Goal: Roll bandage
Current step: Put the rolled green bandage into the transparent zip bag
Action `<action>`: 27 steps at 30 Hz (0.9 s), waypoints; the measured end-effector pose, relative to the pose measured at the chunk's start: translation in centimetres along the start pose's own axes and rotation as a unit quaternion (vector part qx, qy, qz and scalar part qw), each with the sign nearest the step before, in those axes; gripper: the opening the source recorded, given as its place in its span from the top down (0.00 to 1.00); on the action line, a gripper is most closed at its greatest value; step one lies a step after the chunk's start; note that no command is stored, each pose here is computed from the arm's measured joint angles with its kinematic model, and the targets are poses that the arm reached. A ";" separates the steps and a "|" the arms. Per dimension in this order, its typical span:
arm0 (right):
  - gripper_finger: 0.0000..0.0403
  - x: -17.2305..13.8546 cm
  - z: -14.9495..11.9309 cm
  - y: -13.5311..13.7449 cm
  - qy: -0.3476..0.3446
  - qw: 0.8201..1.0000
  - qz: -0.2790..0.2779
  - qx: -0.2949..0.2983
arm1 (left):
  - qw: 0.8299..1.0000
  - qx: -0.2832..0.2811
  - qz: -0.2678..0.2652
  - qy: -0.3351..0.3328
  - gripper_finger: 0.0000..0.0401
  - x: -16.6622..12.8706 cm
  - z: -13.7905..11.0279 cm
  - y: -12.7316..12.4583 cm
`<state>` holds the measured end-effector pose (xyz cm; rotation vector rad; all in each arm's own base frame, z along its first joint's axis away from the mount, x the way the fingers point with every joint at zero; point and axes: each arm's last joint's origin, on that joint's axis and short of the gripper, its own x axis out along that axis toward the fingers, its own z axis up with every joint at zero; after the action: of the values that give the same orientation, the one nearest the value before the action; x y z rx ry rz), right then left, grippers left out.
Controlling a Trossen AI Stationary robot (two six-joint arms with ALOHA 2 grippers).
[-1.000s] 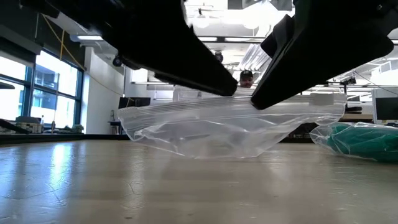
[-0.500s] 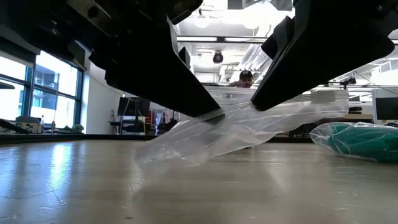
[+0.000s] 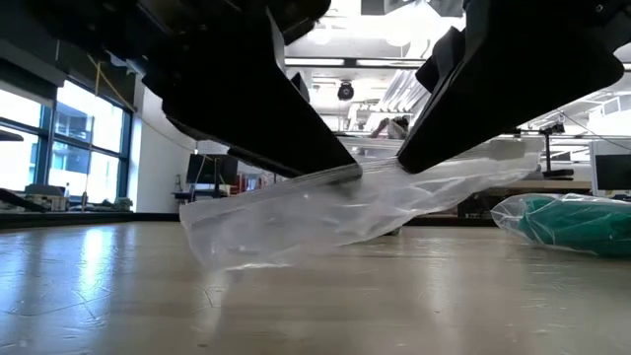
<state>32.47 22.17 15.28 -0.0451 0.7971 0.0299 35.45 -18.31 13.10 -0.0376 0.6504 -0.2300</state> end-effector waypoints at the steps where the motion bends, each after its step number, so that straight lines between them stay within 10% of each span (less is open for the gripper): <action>1: 0.96 0.0 0.0 0.0 0.000 1.000 0.000 0.001 | 1.000 -0.009 -0.003 0.001 0.82 0.2 -0.1 0.2; 15: 0.90 0.0 0.0 0.0 -0.001 1.000 -0.001 0.009 | 0.998 -0.049 -0.009 0.026 0.88 1.1 -0.7 1.6; 27: 0.64 -0.7 0.7 1.1 -0.003 0.999 0.022 -0.046 | 0.977 0.064 0.204 -0.025 1.00 -1.4 1.0 -2.4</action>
<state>32.45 23.27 16.26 -0.1144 0.7895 0.1079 34.47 -20.38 14.98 0.2123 0.5779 0.1265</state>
